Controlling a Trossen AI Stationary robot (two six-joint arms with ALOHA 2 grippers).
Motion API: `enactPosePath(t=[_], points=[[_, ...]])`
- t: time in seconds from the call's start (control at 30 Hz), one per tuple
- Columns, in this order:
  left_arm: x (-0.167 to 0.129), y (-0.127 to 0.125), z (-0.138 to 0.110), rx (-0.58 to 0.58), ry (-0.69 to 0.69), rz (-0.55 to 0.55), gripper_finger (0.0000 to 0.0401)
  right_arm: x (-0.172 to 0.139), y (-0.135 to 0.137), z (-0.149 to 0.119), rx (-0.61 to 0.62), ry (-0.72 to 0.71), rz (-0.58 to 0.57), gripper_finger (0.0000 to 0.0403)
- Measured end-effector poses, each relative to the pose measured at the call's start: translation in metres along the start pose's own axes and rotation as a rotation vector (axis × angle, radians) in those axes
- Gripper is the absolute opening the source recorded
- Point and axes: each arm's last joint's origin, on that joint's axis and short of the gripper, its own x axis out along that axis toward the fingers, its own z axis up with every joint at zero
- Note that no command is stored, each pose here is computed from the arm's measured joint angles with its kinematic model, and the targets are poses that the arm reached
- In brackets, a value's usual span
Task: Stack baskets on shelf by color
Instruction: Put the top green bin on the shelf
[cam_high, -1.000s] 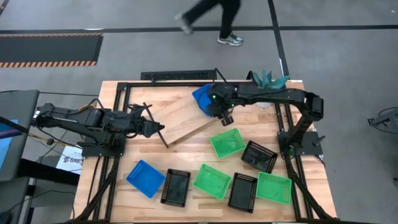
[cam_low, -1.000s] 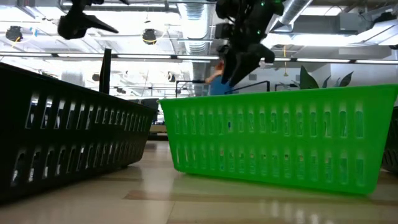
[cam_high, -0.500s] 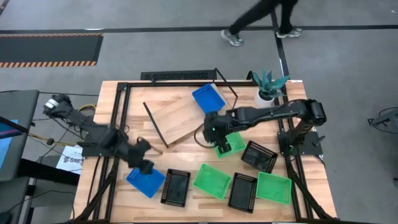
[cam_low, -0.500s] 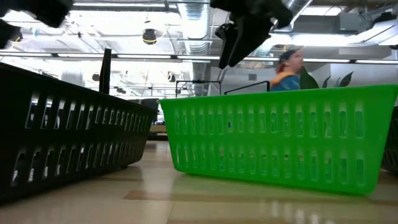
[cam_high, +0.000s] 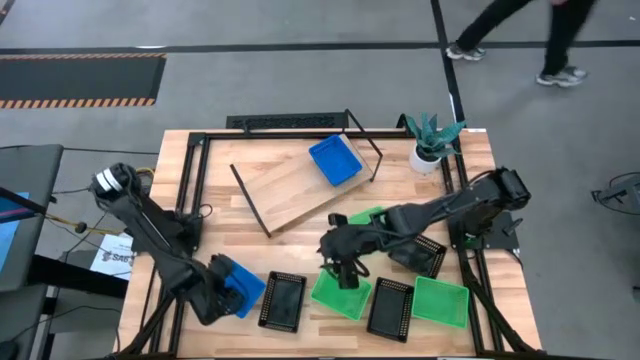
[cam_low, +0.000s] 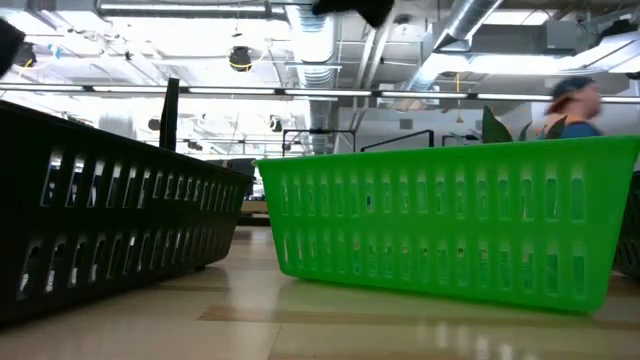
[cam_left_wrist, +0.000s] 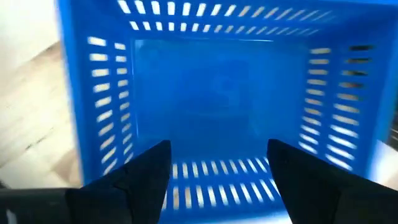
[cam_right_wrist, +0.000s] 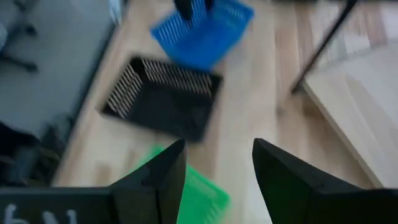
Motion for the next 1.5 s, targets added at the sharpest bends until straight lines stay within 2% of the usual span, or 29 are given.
enactPosePath(t=[0.13, 0.27, 0.53, 0.8, 0.87, 1.1, 1.5], points=[[0.024, -0.012, -0.004, 0.025, 0.028, 0.014, 0.0253, 0.002, 0.015, 0.002, 0.060, -0.066, -0.040, 0.0207], [0.038, -0.026, -0.007, 0.058, 0.049, -0.062, 0.0253, 0.022, 0.021, -0.006, 0.071, -0.051, -0.101, 0.0207], [0.038, -0.034, 0.008, 0.062, 0.016, -0.118, 0.0253, 0.076, 0.019, -0.004, 0.106, 0.002, -0.131, 0.0207], [0.015, -0.036, 0.021, 0.069, -0.020, -0.217, 0.0253, 0.113, 0.015, -0.003, 0.099, 0.165, -0.125, 0.0207], [0.008, -0.035, 0.022, 0.063, -0.030, -0.240, 0.0253, 0.121, 0.016, -0.002, 0.102, 0.167, -0.110, 0.0207], [-0.020, -0.028, 0.029, 0.048, -0.090, -0.336, 0.0253, 0.147, 0.012, -0.019, 0.113, 0.252, -0.133, 0.0207], [-0.054, -0.015, 0.040, 0.037, -0.199, -0.454, 0.0253, 0.154, -0.009, -0.022, 0.165, 0.276, -0.151, 0.0204]])
